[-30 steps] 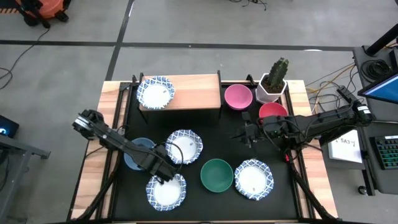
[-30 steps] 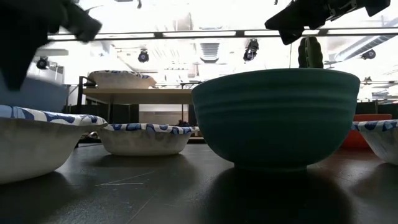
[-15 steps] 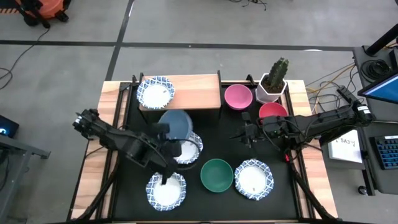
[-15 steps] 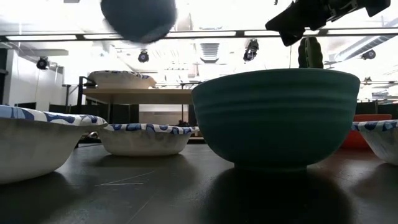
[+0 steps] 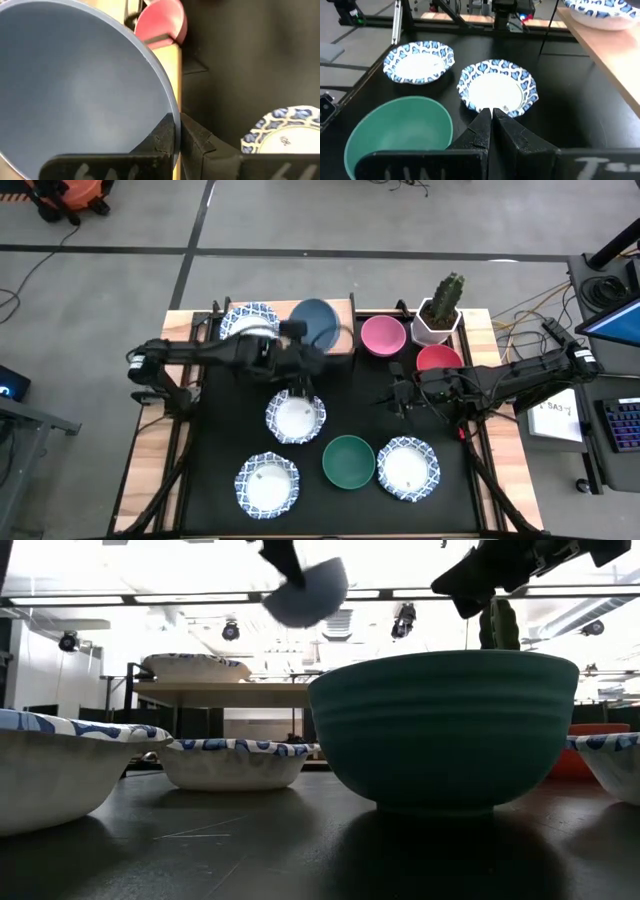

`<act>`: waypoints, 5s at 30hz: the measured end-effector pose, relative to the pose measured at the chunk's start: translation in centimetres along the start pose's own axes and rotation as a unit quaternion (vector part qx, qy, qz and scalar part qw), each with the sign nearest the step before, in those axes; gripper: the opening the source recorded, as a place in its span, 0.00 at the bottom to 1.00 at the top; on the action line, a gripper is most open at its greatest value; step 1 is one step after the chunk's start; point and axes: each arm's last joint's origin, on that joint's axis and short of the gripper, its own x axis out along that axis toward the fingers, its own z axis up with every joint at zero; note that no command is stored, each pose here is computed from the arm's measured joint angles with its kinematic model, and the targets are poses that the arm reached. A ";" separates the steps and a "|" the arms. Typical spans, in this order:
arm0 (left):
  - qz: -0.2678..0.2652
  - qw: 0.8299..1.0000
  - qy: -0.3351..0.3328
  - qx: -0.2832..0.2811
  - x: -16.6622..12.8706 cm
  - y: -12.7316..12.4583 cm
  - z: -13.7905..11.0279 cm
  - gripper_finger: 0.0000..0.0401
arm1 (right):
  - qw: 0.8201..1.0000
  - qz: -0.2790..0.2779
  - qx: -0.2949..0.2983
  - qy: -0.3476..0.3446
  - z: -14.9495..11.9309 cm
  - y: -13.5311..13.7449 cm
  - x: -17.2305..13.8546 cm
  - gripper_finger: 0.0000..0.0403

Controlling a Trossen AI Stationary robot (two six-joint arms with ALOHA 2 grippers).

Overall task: Place and stack bowls onto a shelf
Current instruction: Put the blue bowl on the shelf, then stack the orange bowl on top of the blue bowl on the shelf

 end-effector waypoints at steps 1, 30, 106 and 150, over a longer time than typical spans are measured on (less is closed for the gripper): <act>-0.007 1.000 0.008 -0.007 0.6 0.6 -0.3 0.00 | 1.000 0.000 0.003 0.003 -0.1 0.0 0.0 0.02; -0.039 0.996 0.079 -0.021 9.5 3.1 -1.5 0.03 | 0.998 -0.005 0.049 0.028 -2.1 0.0 0.4 0.02; -0.174 0.929 -0.288 -0.152 -1.7 -8.2 -10.1 0.35 | 0.970 -0.124 0.196 -0.078 -4.4 -0.3 0.7 0.02; -0.151 0.929 -0.289 -0.174 0.0 -9.2 -11.4 0.35 | 0.730 -0.455 0.435 0.265 -4.5 -5.0 -4.7 0.23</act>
